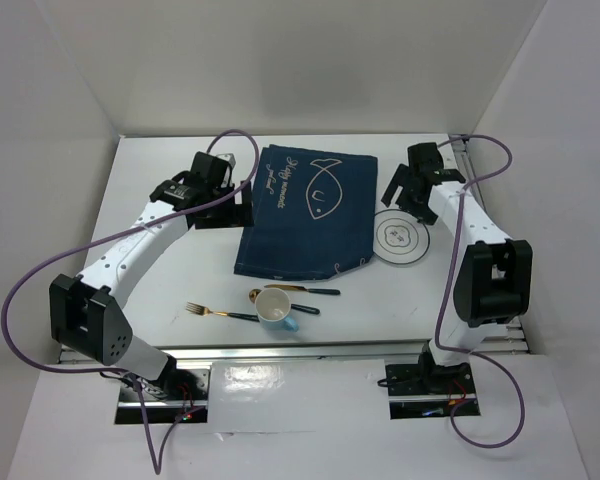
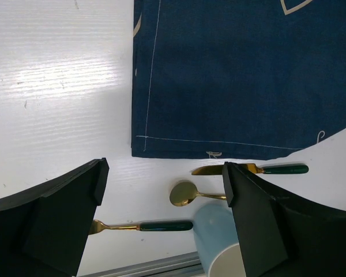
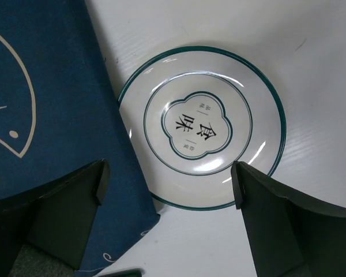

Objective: Set the dinner table for one person

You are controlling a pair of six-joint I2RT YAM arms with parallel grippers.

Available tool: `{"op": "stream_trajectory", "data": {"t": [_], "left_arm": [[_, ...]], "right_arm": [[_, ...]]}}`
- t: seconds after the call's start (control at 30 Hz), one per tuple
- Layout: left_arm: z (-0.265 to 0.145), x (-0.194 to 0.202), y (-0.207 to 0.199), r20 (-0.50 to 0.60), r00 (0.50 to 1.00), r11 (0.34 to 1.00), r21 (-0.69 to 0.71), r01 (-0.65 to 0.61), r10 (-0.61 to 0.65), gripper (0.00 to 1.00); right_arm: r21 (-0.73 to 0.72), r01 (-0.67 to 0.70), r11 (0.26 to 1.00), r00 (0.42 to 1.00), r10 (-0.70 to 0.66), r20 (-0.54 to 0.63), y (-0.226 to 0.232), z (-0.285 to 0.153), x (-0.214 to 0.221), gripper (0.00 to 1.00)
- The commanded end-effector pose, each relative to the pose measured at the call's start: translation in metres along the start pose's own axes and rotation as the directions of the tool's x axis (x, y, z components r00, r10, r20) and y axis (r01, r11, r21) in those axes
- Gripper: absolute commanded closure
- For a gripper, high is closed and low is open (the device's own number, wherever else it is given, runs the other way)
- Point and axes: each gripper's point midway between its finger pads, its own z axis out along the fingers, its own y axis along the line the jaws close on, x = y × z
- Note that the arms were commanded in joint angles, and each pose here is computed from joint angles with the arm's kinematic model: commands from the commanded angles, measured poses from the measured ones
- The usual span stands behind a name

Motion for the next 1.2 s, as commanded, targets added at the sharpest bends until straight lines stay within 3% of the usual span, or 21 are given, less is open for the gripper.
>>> {"op": "stream_trajectory", "data": {"t": [0.0, 0.33, 0.43, 0.67, 0.77, 0.93, 1.17], "left_arm": [[0.003, 0.000, -0.004, -0.001, 1.000, 1.000, 0.021, 0.004, -0.004, 0.00], [-0.001, -0.005, -0.002, 0.064, 0.997, 0.998, 0.033, -0.044, 0.042, 0.01], [0.001, -0.005, 0.009, 0.073, 0.996, 0.998, -0.020, -0.053, 0.055, 0.01], [0.024, 0.044, 0.010, -0.113, 0.989, 0.995, -0.039, 0.094, -0.098, 0.00], [0.033, 0.074, 0.008, -0.194, 0.963, 0.982, -0.035, 0.184, -0.188, 0.06], [0.044, 0.101, 0.012, -0.233, 0.933, 0.962, -0.059, 0.267, -0.274, 0.18], [0.069, 0.115, 0.033, -0.239, 0.866, 0.898, -0.148, 0.414, -0.439, 0.16]], "right_arm": [[-0.055, 0.003, 0.998, 1.000, -0.002, 0.022, 0.008, -0.014, 0.000, 0.00], [-0.110, 0.023, 0.994, 0.999, -0.019, 0.040, 0.013, -0.026, 0.010, 0.00], [-0.116, 0.040, 0.992, 0.999, -0.037, 0.029, 0.016, -0.027, 0.019, 0.00], [-0.198, 0.049, 0.979, 0.998, -0.055, -0.023, 0.024, -0.032, 0.056, 0.00], [-0.232, 0.054, 0.971, 0.997, -0.064, -0.036, 0.027, -0.036, 0.071, 0.00], [-0.251, 0.060, 0.966, 0.996, -0.075, -0.051, 0.024, -0.037, 0.086, 0.00], [-0.258, 0.067, 0.964, 0.994, -0.087, -0.065, 0.025, -0.035, 0.093, 0.00]]}}
